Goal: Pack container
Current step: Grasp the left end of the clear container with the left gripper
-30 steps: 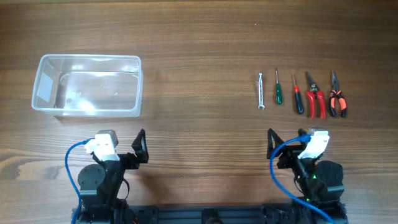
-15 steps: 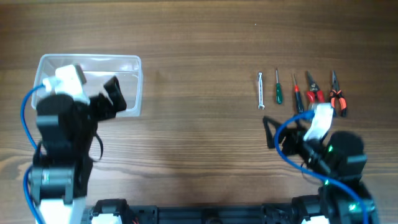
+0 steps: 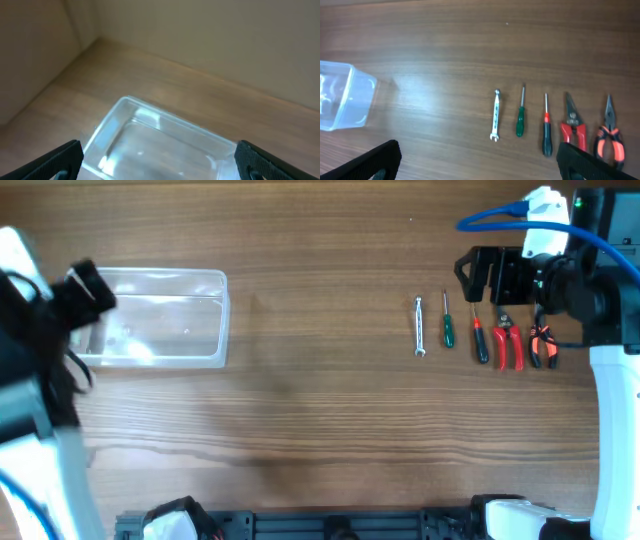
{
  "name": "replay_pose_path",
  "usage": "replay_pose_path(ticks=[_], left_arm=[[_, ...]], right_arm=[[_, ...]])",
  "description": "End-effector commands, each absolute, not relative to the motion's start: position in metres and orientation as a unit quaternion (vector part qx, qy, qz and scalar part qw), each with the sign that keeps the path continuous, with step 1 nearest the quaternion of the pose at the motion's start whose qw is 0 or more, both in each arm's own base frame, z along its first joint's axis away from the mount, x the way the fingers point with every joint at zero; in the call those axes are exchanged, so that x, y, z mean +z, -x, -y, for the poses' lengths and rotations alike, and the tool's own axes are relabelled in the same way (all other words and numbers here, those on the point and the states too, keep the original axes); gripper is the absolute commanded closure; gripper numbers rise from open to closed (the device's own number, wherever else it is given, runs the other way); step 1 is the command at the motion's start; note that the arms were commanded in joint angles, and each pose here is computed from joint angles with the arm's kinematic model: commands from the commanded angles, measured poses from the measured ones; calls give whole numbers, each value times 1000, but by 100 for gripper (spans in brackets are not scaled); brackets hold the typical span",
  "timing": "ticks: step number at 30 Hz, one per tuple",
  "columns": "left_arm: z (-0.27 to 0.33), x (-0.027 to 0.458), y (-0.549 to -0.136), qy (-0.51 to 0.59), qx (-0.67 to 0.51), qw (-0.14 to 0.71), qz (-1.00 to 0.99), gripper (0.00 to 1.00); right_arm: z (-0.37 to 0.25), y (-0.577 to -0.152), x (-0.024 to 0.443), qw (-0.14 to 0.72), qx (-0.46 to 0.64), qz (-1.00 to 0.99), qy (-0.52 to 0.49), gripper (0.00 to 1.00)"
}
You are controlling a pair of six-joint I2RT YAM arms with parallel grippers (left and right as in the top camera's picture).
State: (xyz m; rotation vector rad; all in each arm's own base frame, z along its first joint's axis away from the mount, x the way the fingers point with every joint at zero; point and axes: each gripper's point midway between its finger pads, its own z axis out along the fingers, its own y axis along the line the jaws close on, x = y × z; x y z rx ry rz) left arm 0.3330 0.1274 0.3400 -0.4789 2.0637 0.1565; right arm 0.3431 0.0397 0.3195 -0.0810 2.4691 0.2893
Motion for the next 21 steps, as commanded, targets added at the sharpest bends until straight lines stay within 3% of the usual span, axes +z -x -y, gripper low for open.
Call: replay_pose_path(ticks=[1, 7, 9, 11, 15, 19, 21], left_arm=[[-162, 310, -361, 227, 52, 430, -873, 0], [-217, 217, -391, 113, 118, 312, -936, 0], [-231, 212, -398, 122, 125, 322, -931, 0], [-246, 213, -406, 95, 150, 333, -926, 8], [-263, 183, -407, 34, 174, 294, -939, 0], [-260, 163, -420, 62, 125, 308, -941, 0], [-267, 147, -421, 66, 126, 296, -945, 7]], right_arm=[[-35, -338, 323, 318, 98, -943, 33, 0], [-31, -314, 306, 260, 86, -961, 24, 0], [-26, -305, 300, 239, 75, -968, 18, 0], [-26, -300, 297, 226, 73, -971, 17, 0], [-26, -287, 291, 199, 73, -977, 14, 0], [-26, -280, 288, 184, 73, -980, 12, 0], [-26, -278, 287, 178, 73, -981, 12, 0]])
